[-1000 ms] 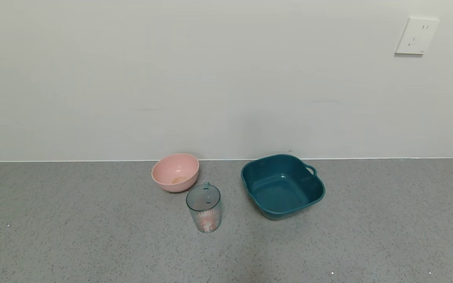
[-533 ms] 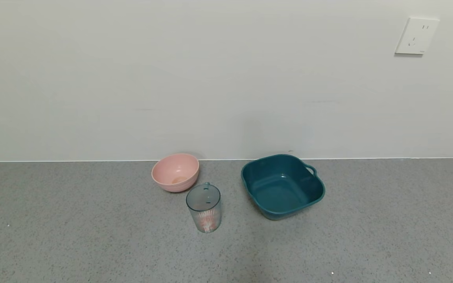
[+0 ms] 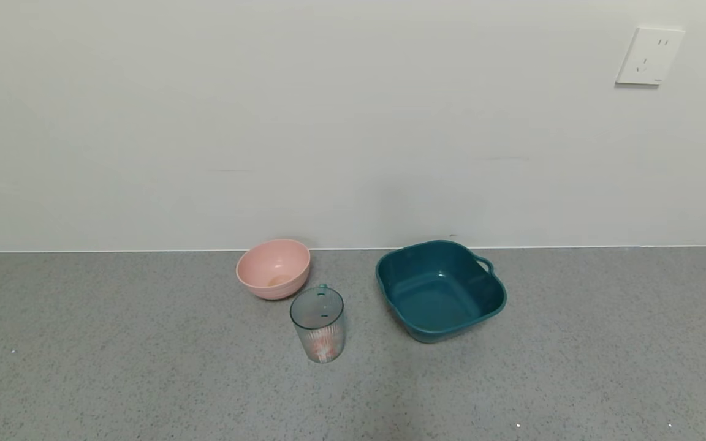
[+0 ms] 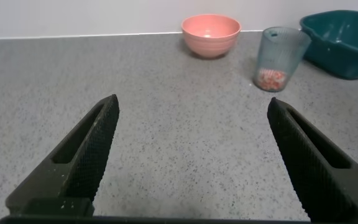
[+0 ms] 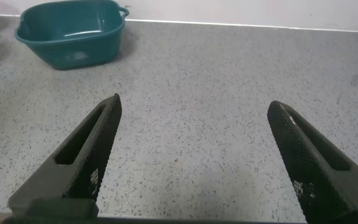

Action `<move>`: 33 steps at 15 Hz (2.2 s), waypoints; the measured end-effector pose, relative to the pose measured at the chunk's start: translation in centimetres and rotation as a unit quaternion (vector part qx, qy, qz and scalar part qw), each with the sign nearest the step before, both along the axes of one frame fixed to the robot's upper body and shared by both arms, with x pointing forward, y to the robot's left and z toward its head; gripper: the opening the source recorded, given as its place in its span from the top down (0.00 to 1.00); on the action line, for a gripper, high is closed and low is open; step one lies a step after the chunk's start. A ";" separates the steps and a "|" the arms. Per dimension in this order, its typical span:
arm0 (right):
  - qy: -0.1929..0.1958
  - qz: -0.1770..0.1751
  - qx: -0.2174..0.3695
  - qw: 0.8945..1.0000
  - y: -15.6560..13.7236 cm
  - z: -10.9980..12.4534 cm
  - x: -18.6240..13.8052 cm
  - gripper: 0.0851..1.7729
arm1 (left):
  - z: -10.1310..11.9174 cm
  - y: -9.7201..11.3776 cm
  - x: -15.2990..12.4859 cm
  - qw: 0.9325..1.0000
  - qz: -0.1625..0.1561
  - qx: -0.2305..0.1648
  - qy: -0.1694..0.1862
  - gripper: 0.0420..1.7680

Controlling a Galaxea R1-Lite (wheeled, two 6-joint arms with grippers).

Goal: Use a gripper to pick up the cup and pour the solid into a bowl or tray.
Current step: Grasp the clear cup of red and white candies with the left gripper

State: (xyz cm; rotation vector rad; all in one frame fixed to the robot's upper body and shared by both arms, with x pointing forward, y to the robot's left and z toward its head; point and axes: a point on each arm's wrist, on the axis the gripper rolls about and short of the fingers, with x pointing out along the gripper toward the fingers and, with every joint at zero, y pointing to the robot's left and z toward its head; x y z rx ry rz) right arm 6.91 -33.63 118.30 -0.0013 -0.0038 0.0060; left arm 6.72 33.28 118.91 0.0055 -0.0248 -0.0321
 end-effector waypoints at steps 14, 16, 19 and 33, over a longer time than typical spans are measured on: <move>0.000 0.000 0.000 1.000 0.0 0.0 0.0 0.04 | 10.4 -0.4 2.5 0.990 -0.108 0.054 0.077 0.03; 0.000 0.000 0.000 1.000 0.0 0.0 0.0 0.04 | 11.3 -0.5 4.5 0.984 -0.123 0.068 0.111 0.03; 0.000 0.000 0.000 1.000 0.0 0.0 0.0 0.04 | 12.0 -0.9 7.6 0.973 -0.146 0.073 0.165 0.03; 0.000 0.001 0.000 1.000 0.0 0.0 0.0 0.04 | 8.0 -7.6 19.0 0.917 -0.246 0.119 0.290 0.03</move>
